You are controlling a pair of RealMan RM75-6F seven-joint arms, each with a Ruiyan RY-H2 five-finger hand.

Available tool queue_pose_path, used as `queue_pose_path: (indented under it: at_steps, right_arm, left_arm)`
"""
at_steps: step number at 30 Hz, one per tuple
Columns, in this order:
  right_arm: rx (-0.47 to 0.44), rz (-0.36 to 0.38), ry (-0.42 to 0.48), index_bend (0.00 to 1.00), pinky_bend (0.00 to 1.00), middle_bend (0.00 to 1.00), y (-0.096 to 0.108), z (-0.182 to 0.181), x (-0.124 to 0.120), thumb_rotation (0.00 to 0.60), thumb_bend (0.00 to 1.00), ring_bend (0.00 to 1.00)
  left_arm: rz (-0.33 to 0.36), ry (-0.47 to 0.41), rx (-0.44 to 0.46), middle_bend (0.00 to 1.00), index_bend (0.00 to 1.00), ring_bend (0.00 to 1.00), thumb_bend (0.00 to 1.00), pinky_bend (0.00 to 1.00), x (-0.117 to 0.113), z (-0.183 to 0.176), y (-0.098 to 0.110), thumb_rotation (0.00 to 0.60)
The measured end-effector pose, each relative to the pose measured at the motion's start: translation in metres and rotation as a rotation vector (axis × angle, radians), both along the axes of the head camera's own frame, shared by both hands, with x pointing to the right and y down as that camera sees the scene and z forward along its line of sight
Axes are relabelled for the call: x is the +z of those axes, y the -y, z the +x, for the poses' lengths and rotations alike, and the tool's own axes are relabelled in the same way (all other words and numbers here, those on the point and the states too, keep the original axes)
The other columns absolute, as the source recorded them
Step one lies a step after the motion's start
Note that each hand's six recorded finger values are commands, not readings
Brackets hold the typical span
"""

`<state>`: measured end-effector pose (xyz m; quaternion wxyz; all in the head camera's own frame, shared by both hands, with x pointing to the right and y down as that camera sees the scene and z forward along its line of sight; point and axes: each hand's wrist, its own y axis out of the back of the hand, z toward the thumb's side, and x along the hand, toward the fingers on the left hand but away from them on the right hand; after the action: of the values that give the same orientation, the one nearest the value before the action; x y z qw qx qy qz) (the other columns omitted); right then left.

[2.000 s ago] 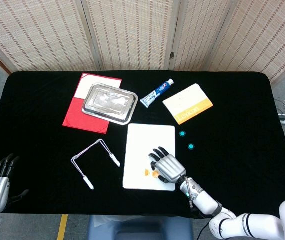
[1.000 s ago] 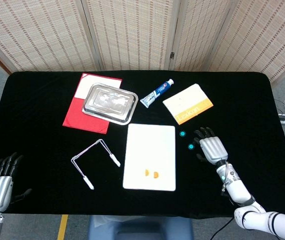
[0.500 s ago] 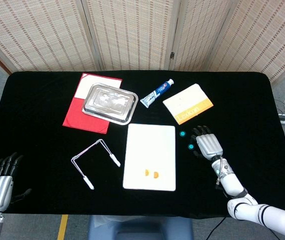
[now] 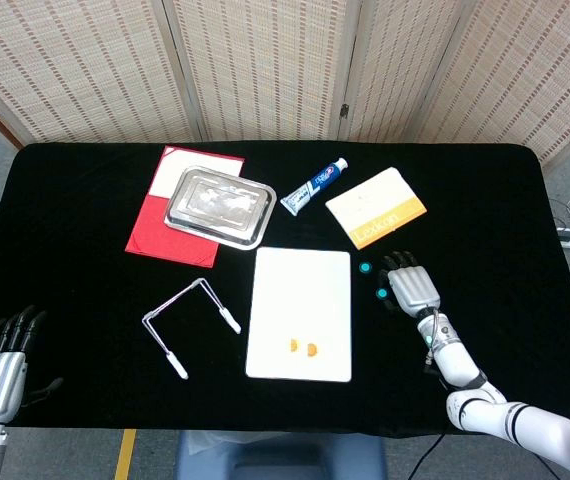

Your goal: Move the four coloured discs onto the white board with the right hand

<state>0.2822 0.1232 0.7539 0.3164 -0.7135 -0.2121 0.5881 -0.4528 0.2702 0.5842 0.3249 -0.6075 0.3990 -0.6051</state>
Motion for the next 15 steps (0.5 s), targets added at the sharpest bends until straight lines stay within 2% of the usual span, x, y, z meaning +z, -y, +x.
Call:
queue_pose_path:
  at_steps: [15]
  right_arm:
    - [-0.002, -0.003, -0.007, 0.52, 0.00, 0.19, 0.0024, -0.0033, 0.0032, 0.600, 0.43, 0.00]
  left_arm:
    - [-0.002, 0.002, -0.002, 0.00, 0.07, 0.05, 0.14, 0.00, 0.0002, -0.0011, 0.0000, 0.600]
